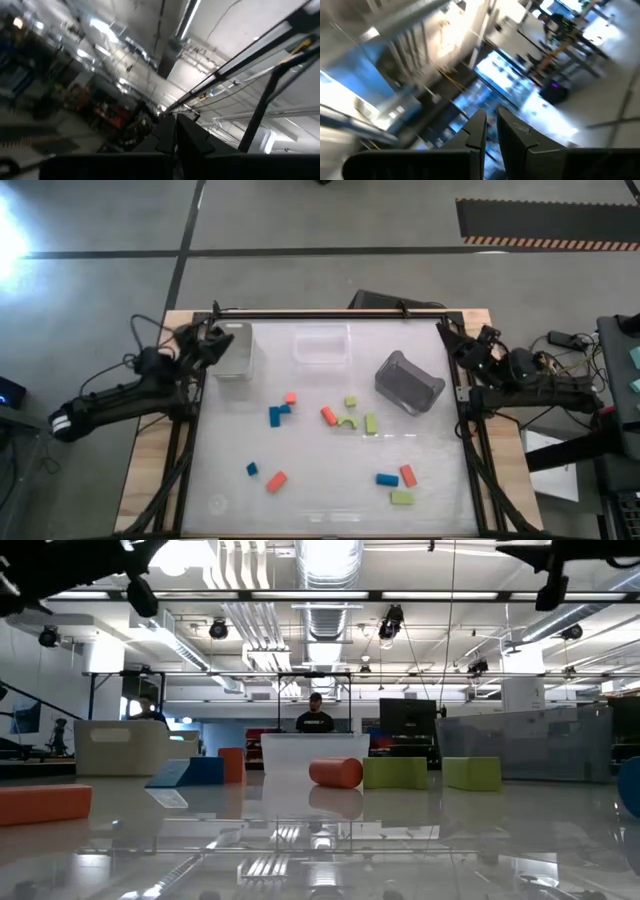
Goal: Sort & place blocks by color
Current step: Put the orange block into the black bin
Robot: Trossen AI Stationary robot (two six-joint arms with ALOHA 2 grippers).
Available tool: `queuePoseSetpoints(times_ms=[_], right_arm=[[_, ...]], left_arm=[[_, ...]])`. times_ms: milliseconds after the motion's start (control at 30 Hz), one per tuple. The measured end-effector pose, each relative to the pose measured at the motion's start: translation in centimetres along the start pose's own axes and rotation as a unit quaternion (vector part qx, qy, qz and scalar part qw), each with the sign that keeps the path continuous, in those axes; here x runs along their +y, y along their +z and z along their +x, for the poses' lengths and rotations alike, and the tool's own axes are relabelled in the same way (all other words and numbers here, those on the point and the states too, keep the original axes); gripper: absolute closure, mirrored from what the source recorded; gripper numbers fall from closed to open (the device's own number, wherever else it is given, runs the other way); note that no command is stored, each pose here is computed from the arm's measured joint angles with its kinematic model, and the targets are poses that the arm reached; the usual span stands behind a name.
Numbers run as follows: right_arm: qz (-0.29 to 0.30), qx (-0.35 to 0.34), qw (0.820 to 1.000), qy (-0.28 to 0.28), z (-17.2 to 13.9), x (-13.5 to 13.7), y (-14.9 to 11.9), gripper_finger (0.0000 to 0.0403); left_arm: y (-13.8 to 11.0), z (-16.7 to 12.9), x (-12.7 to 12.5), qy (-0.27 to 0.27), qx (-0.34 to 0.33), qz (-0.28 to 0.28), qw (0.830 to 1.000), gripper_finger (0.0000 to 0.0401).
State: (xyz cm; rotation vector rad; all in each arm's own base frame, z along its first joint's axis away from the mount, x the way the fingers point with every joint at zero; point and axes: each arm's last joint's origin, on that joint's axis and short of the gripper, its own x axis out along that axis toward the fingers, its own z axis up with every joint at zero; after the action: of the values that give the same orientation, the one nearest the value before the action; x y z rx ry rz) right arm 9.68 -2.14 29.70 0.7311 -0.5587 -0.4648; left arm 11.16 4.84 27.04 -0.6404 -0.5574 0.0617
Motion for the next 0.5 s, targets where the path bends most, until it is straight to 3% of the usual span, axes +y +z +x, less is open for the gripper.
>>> queuePoseSetpoints(times_ms=[133,300,500], right_arm=[[-0.040,0.066,0.996,-0.053,1.8,1.7,0.4,0.0369],[-0.111,0.174,0.968,-0.146,5.2,3.1,-1.2,0.0369],[-0.159,0.236,0.938,-0.198,7.6,5.1,-1.1,0.0369]], left_arm=[[0.6,1.8,-0.3,0.011,0.031,-0.039,0.999,0.0401],[0.7,4.2,-0.1,0.052,0.116,-0.061,0.990,0.0401],[0.3,6.2,0.5,0.149,0.244,-0.100,0.953,0.0401]])
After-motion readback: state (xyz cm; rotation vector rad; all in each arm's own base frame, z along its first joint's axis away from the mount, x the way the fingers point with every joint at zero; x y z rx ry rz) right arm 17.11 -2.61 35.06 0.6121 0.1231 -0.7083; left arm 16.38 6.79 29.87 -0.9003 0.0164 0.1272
